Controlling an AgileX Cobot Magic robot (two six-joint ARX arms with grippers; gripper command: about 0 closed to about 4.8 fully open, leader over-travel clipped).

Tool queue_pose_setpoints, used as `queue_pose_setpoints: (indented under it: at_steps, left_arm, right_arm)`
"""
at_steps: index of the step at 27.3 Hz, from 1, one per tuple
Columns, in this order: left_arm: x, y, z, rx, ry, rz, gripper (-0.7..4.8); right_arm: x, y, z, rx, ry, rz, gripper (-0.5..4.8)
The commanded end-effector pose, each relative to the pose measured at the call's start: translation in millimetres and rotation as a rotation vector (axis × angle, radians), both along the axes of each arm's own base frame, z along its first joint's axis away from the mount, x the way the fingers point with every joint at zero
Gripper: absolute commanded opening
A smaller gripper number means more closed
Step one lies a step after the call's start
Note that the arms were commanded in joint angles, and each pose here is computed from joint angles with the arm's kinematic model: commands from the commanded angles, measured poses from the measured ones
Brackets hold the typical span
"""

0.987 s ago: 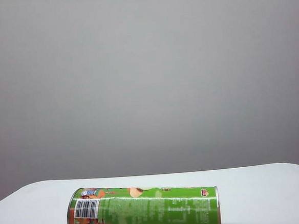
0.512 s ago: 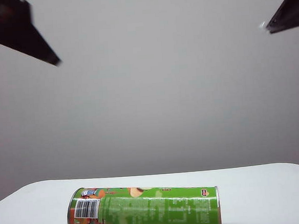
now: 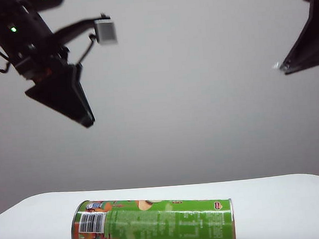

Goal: Pick up the green tub of chips from the desk, pull out the transparent container with the chips inside partially, and then place the chips back on the desk.

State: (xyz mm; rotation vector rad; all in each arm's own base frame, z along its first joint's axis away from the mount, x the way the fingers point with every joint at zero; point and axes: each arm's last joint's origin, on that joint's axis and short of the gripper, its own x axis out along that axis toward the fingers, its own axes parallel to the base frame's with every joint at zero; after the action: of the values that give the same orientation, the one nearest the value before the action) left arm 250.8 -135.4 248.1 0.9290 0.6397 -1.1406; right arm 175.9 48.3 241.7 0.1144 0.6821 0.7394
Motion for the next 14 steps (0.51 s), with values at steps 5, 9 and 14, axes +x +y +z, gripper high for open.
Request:
queue_pose_setpoints:
  at_steps: [5, 9, 14]
  left_arm:
    - [20.1, -11.4, -13.1, 0.064, 0.137, -0.085, 2.37]
    - [30.3, -19.7, -25.7, 0.091, 0.166, -0.091, 3.08]
    - [33.4, -41.2, -49.4, 0.242, 0.120, -0.086, 4.79]
  right_arm:
    - [8.0, 2.4, -7.0, 0.005, 0.040, 0.025, 0.15]
    - [9.8, 5.5, -9.2, 0.004, 0.048, 0.040, 0.16]
    - [10.4, 13.3, -10.2, 0.008, 0.043, 0.082, 0.17]
